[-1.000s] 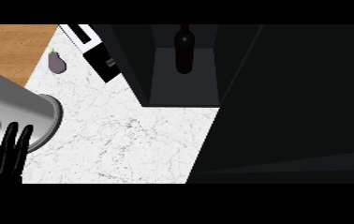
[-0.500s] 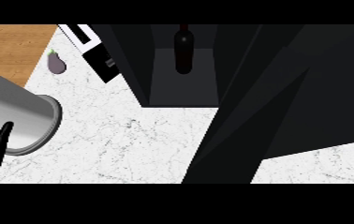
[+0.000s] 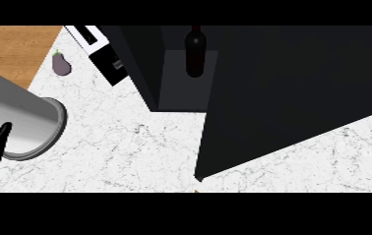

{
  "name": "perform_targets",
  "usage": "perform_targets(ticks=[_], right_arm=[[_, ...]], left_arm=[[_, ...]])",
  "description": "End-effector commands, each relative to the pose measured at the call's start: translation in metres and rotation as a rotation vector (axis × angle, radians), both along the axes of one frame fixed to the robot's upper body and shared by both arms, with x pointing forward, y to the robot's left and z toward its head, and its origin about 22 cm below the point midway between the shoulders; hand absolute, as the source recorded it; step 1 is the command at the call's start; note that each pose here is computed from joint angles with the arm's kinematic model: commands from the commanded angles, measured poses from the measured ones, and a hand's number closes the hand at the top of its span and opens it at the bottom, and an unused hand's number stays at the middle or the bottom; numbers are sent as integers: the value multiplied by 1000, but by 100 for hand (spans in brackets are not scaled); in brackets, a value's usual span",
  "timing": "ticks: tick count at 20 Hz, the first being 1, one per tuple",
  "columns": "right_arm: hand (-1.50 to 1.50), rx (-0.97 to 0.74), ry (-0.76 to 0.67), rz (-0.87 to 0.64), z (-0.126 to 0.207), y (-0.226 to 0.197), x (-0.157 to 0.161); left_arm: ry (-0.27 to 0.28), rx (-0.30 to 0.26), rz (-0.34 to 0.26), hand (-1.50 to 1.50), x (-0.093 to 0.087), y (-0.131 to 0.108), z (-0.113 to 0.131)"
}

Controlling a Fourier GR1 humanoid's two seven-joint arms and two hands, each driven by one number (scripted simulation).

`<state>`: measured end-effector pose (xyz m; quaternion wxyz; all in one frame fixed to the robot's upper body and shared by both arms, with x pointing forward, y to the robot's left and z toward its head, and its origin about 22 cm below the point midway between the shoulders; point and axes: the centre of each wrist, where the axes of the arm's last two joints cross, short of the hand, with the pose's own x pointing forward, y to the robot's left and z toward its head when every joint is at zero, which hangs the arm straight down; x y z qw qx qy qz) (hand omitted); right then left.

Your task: Pick up the wine, place it into the cabinet and close the cabinet

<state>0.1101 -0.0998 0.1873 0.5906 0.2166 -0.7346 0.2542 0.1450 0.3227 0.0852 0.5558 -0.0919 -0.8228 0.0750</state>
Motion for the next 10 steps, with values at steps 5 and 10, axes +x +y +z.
perform_targets(ticks=[5,10], right_arm=[[150,45,-43,103,20,49,8],[150,81,-21,111,38,58,31]], left_arm=[[0,-49,-48,-150,10,-13,11],[10,-36,-47,-150,16,-6,6]])
